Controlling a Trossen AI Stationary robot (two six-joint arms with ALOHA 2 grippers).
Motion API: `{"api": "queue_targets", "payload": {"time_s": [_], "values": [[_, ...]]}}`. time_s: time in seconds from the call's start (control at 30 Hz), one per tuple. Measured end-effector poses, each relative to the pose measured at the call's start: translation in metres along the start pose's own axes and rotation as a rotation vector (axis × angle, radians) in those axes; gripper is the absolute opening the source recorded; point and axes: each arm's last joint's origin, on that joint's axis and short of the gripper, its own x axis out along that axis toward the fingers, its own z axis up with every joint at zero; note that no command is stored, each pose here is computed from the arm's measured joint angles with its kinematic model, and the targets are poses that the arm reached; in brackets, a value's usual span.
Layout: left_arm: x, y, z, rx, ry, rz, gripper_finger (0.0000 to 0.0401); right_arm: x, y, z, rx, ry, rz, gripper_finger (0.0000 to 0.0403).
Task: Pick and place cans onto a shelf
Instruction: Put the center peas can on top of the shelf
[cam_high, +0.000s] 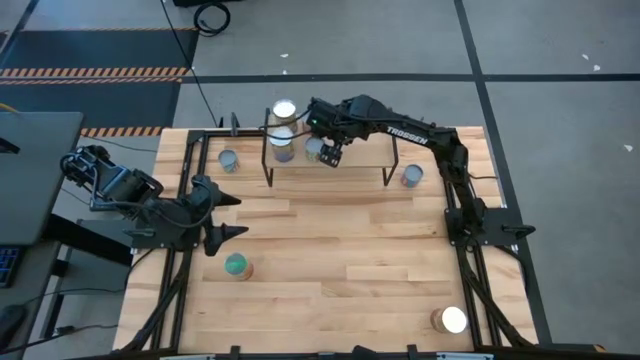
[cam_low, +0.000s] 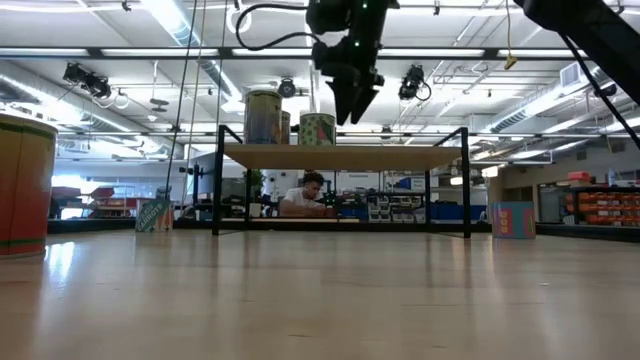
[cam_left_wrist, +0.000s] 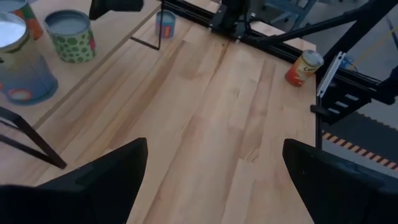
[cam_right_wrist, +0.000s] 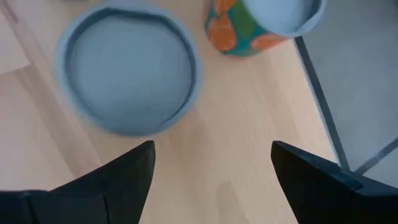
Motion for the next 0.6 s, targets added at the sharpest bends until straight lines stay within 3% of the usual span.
{"api": "queue_targets", "payload": {"time_s": [0.6], "values": [[-0.0003, 0.0007, 0.0008, 0.008, -0.024, 0.022, 0.038, 0.0032, 0.0004, 0.0108, 0.022, -0.106, 0.061, 0.0327]]}}
